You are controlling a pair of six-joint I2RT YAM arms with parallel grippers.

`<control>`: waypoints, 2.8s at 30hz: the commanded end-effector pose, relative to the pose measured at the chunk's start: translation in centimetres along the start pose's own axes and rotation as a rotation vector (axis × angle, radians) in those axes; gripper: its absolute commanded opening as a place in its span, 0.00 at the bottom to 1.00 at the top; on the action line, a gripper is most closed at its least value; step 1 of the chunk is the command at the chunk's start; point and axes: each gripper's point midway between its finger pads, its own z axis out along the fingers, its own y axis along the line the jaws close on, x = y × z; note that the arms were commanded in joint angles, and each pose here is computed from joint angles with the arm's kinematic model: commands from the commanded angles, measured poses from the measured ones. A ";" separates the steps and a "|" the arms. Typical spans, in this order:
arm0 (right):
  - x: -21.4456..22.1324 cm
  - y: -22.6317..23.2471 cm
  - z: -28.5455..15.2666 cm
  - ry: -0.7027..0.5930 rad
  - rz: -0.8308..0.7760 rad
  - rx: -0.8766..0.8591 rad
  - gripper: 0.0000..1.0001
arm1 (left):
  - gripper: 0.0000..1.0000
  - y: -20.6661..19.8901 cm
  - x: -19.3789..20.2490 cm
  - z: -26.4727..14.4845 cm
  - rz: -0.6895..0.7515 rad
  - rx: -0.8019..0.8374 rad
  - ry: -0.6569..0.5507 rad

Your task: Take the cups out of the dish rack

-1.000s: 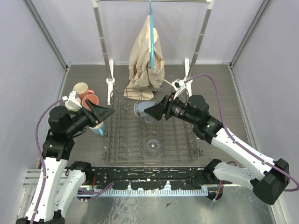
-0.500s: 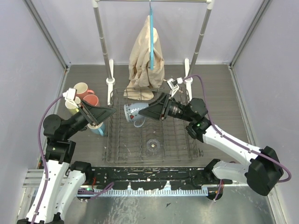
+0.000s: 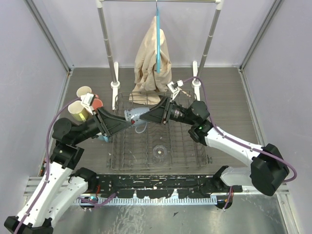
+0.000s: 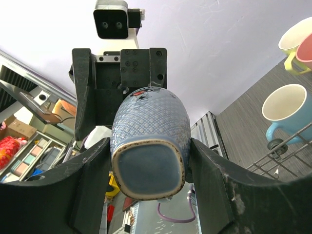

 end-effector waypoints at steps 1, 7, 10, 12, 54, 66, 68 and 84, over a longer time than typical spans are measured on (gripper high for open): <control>-2.4 4.6 0.8 -0.062 -0.101 -0.138 0.01 | 0.75 -0.7 0.5 0.9 0.041 0.027 0.011; -1.9 4.0 1.0 -0.048 -0.097 -0.121 0.01 | 0.62 0.4 1.0 2.1 0.042 -0.038 0.002; -1.9 3.9 0.9 -0.048 -0.104 -0.111 0.01 | 0.52 0.6 1.3 2.8 0.043 -0.049 0.011; -1.8 3.9 0.9 -0.046 -0.105 -0.109 0.01 | 0.42 0.7 1.4 3.0 0.050 -0.066 0.014; -2.0 2.8 -1.3 -0.099 -0.115 -0.046 0.84 | 0.00 -0.2 -0.8 1.4 0.106 -0.118 -0.119; -3.5 -0.2 -5.2 -0.168 -0.113 0.075 0.92 | 0.00 3.4 -3.9 -4.9 0.195 -0.587 -0.230; -3.6 -0.5 -5.8 -0.169 -0.140 0.110 0.92 | 0.00 3.8 -5.1 -7.3 0.220 -0.713 -0.283; -3.0 -3.0 -8.6 -0.110 -0.259 0.330 0.92 | 0.00 10.5 -7.2 -19.5 0.356 -1.508 -0.370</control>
